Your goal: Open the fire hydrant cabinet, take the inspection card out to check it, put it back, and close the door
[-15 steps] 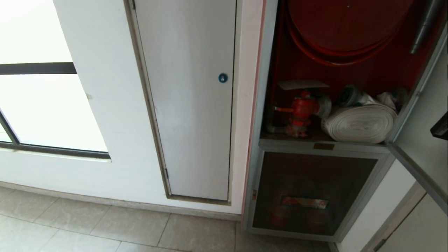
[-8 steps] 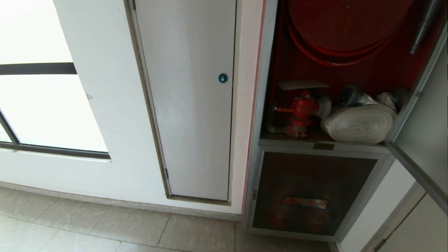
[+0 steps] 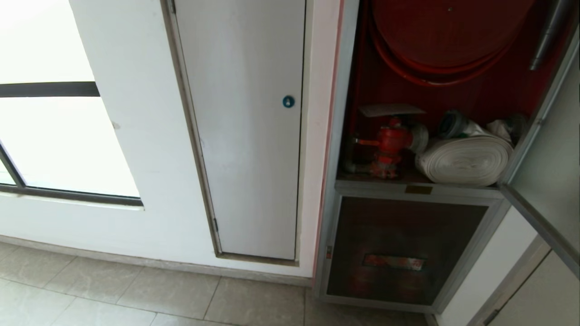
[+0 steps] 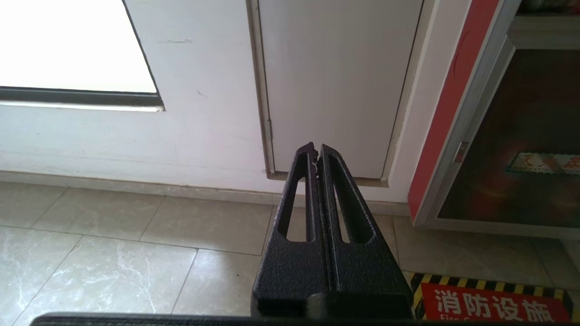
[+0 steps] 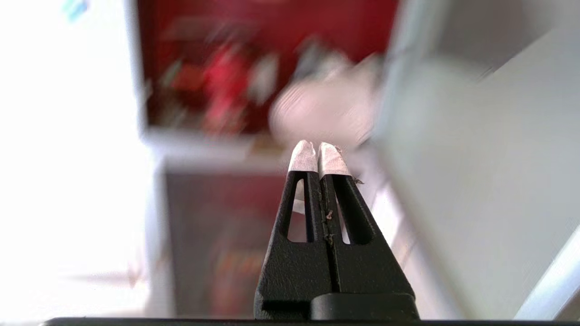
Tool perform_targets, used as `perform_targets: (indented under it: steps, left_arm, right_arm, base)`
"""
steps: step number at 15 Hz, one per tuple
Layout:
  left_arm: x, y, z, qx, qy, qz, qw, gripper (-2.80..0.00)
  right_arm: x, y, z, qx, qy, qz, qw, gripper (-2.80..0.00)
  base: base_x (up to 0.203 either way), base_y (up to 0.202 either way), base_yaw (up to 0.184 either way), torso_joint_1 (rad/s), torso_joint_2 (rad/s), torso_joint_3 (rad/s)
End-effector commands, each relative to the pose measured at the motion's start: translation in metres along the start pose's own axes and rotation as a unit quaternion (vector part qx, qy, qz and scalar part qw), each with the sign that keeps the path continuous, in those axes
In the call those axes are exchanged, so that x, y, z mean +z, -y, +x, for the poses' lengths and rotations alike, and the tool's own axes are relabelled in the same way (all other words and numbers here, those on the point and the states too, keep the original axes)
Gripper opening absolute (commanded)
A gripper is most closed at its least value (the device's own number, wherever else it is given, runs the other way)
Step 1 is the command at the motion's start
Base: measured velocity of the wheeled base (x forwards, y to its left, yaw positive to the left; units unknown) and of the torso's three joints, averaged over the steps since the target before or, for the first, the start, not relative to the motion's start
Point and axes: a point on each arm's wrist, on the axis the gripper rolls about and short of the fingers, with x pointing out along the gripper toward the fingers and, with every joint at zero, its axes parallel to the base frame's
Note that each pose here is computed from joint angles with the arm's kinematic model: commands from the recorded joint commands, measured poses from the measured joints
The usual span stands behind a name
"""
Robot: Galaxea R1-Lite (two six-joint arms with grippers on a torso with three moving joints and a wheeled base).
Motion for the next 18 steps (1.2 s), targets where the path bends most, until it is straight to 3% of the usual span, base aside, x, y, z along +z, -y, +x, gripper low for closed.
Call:
perform_targets:
  steps: [1,5,8,18]
  left_arm:
    - [0.000,0.000,0.000,0.000,-0.001,0.000,1.0000,-2.80]
    - [0.000,0.000,0.000,0.000,0.000,0.000,1.0000,-2.80]
    - [0.000,0.000,0.000,0.000,0.000,0.000,1.0000,-2.80]
    - [0.000,0.000,0.000,0.000,0.000,0.000,1.0000,-2.80]
  right_arm:
    - [-0.036,-0.003,-0.026,0.062,-0.016,0.002,0.998,-2.80]
    - [-0.067,-0.012,-0.022,0.124,-0.065,0.053,0.989,-2.80]
    - [-0.072,-0.012,-0.022,0.122,-0.087,0.051,0.987,-2.80]
    - [-0.072,-0.012,-0.022,0.118,-0.088,0.066,0.987,-2.80]
  base:
    - [0.000,0.000,0.000,0.000,0.00,0.000]
    - [0.000,0.000,0.000,0.000,0.00,0.000]
    - [0.000,0.000,0.000,0.000,0.00,0.000]
    - [0.000,0.000,0.000,0.000,0.00,0.000]
